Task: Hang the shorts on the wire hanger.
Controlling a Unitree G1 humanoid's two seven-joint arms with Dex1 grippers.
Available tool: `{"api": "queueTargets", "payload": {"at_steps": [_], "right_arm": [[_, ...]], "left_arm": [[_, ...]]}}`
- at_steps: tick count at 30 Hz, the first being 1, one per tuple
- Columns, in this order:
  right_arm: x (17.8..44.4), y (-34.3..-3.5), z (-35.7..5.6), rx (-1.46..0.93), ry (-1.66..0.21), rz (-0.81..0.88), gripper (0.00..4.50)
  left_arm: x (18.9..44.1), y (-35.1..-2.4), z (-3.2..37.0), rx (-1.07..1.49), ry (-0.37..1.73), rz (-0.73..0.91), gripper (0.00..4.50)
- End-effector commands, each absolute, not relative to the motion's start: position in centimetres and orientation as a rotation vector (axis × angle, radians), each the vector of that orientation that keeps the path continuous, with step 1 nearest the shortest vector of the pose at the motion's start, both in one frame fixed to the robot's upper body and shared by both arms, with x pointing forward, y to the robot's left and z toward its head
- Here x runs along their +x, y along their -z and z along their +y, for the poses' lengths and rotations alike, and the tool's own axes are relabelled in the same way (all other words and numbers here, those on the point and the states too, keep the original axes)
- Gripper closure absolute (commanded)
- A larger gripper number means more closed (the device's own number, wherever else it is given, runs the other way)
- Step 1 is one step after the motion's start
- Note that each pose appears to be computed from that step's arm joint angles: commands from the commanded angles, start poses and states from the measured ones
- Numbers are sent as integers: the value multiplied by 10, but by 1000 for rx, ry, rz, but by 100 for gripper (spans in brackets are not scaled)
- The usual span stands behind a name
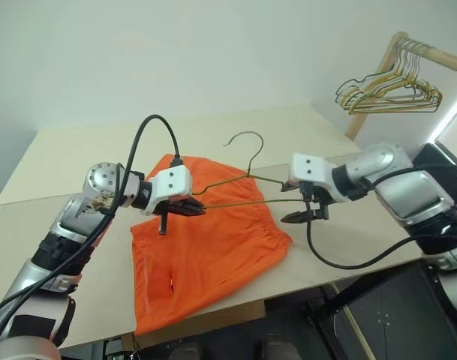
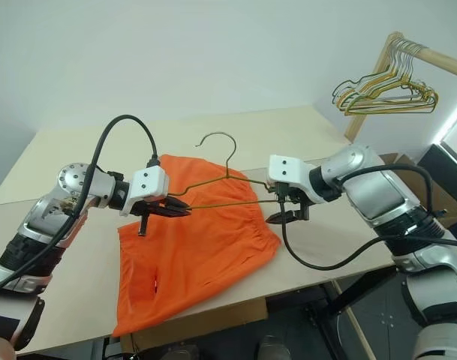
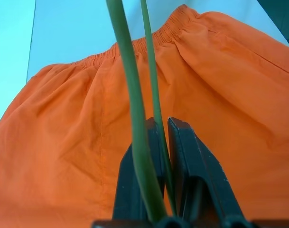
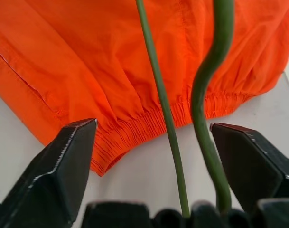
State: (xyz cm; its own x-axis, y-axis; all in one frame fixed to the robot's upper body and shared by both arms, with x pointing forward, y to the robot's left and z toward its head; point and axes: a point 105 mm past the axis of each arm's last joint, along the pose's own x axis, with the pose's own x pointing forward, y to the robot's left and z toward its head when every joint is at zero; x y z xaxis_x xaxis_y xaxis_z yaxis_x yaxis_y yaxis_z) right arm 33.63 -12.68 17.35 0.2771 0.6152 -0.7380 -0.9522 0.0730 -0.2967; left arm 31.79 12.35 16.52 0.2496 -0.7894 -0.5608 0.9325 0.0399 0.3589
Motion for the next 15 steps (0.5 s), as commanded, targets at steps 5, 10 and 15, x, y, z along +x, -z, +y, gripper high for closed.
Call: {"api": "queueTargets", "payload": {"at_steps": [5, 10, 15], "right_arm": [[334, -194, -122, -881, -1288, 447, 274], [330, -193, -123, -885, -1313, 457, 446], [326, -191, -126, -884, -1319, 469, 449]], "left_arm": [[314, -177, 123, 796, 1344, 181, 449], [313, -178, 122, 812, 1373, 162, 449], [310, -180, 119, 784, 1438, 141, 414]]}}
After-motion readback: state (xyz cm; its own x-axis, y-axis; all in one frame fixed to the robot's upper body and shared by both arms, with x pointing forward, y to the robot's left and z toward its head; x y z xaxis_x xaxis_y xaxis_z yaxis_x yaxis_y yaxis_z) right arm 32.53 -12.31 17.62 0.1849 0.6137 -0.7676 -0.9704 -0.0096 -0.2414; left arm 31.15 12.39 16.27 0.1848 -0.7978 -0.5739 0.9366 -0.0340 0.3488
